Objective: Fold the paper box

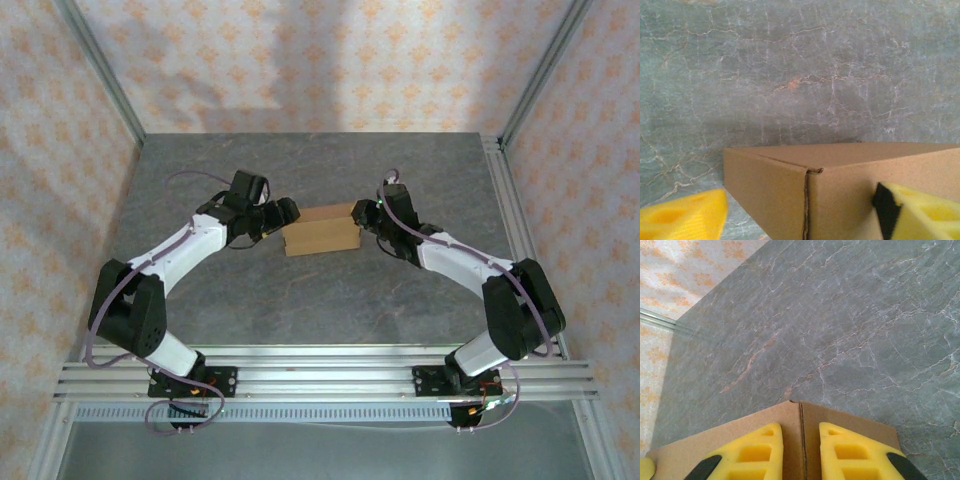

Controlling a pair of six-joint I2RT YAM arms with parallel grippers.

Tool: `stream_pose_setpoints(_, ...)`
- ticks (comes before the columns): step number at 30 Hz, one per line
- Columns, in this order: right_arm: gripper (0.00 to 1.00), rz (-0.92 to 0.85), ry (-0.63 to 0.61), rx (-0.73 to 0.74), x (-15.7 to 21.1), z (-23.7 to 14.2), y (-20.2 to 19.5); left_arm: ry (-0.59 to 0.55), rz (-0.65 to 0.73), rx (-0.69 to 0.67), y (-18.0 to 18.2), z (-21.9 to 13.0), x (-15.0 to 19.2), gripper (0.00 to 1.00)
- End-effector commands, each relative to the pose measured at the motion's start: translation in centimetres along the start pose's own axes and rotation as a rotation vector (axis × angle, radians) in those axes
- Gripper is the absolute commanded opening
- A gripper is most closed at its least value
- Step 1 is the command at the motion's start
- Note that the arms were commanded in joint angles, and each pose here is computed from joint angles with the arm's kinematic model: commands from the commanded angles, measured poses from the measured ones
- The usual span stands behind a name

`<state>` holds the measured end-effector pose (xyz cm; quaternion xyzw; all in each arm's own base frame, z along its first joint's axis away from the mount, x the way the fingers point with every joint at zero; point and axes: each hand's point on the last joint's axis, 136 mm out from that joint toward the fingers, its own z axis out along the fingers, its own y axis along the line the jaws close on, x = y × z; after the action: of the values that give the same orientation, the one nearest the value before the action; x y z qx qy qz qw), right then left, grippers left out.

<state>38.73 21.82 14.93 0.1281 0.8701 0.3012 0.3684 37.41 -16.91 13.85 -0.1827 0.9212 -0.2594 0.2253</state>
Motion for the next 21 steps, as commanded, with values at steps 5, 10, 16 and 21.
stream_pose_setpoints(5, 0.16, -0.041, 0.141, 0.158, 4.6, 0.7, -4.6, 0.014, -0.017, 0.044, 0.3, -2.2, 0.5, 0.91)
stream_pose_setpoints(10, 0.15, -0.042, 0.150, 0.157, 4.7, 0.9, -4.7, -0.031, -0.023, 0.065, 0.5, -3.4, -0.3, 0.99)
stream_pose_setpoints(16, 0.15, -0.044, 0.153, 0.146, 4.7, 0.9, -4.4, 0.021, -0.046, 0.035, 1.9, -2.0, 0.4, 0.73)
stream_pose_setpoints(21, 0.15, -0.046, 0.155, 0.141, 4.7, 0.9, -4.2, 0.073, -0.078, 0.011, 3.4, -0.7, 2.0, 0.47)
